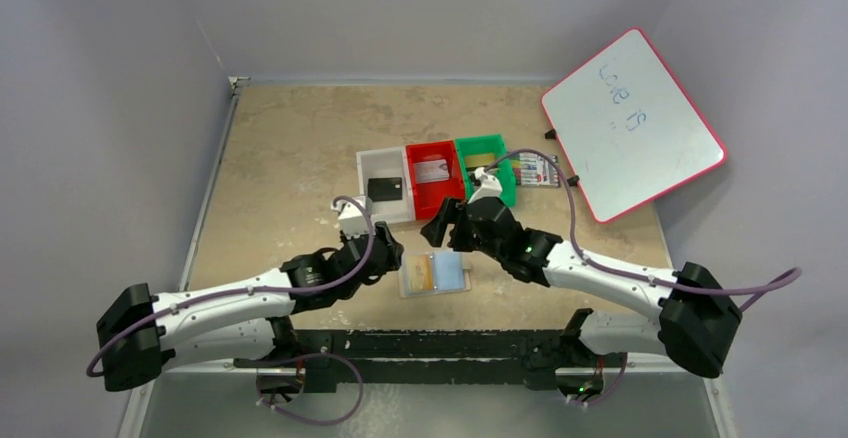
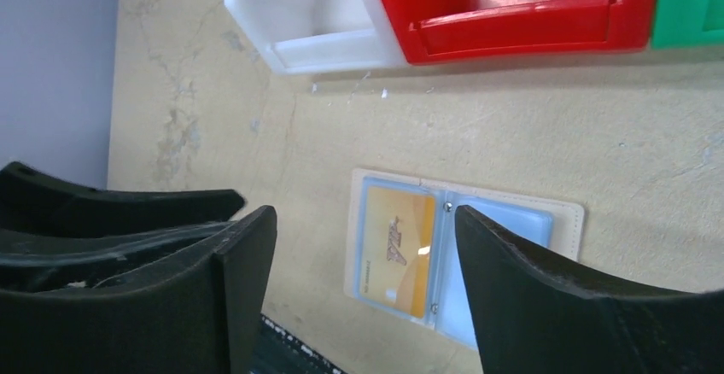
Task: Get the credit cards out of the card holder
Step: Remove the credit card from the card holder.
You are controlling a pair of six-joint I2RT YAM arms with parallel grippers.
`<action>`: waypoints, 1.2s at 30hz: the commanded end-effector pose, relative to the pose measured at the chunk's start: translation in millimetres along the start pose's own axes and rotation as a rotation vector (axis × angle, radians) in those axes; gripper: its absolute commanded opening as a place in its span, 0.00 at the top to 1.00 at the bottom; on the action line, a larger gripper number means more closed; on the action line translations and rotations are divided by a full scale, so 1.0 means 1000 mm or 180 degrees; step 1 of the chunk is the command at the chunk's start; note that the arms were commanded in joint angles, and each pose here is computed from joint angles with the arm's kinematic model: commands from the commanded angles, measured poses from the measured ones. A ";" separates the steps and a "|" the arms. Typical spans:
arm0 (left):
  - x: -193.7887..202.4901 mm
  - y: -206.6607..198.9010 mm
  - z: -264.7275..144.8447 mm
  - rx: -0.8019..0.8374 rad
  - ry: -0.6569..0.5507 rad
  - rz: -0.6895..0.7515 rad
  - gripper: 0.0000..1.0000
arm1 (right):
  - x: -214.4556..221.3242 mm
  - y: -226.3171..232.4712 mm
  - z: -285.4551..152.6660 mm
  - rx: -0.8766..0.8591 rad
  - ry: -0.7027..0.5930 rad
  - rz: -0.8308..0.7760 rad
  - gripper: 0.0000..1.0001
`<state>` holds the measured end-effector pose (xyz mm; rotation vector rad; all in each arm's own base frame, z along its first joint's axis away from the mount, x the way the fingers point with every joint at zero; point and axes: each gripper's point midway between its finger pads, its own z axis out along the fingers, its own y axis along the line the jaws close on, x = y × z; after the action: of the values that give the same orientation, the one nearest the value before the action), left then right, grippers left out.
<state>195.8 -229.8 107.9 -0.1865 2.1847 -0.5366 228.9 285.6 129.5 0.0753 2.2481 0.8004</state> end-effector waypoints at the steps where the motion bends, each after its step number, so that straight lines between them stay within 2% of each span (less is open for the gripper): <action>1: -0.025 0.018 -0.010 -0.0164 -0.0419 -0.0219 0.47 | -0.022 0.004 -0.002 -0.0143 -0.0473 0.0134 0.19; 4: -0.041 0.042 -0.018 -0.0467 -0.0717 -0.0508 0.25 | -0.014 0.010 -0.010 -0.0476 -0.0479 0.0182 0.14; 5: -0.047 0.052 -0.022 -0.0604 -0.0848 -0.0705 0.18 | -0.010 0.007 -0.011 -0.0490 -0.0445 0.0204 0.08; 6: -0.050 0.062 -0.026 -0.0737 -0.0922 -0.0825 0.05 | -0.006 0.004 -0.012 -0.0487 -0.0405 0.0243 0.04; 8: -0.056 0.067 -0.031 -0.0790 -0.0964 -0.0685 0.00 | 0.002 0.004 -0.013 -0.0548 -0.0342 0.0260 0.02; 16: -0.051 0.058 -0.035 -0.0558 -0.0818 -0.0666 0.00 | 0.032 0.004 -0.009 -0.0808 -0.0050 0.0490 0.04; 21: -0.030 0.028 -0.027 0.0082 -0.0539 -0.0709 0.16 | 0.050 0.009 0.001 -0.0843 0.0258 0.0452 0.17; 24: -0.009 0.022 -0.021 0.0153 -0.0271 -0.0650 0.26 | 0.053 0.005 0.007 -0.0789 0.0261 0.0482 0.23; 29: 0.018 -0.002 -0.011 0.0387 0.0147 -0.0343 0.35 | 0.075 -0.003 0.016 -0.0632 0.0576 0.0484 0.36; 32: 0.023 -0.021 -0.006 0.0548 0.0265 -0.0208 0.37 | 0.071 0.001 0.025 -0.0591 0.0567 0.0412 0.41; 36: 0.032 -0.027 0.007 0.0466 0.0365 -0.0139 0.43 | 0.082 -0.006 0.031 -0.0462 0.0721 0.0367 0.51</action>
<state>172.6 -229.1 66.7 -0.1867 2.2900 -0.6090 186.1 307.9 47.3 0.0825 2.4157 1.0531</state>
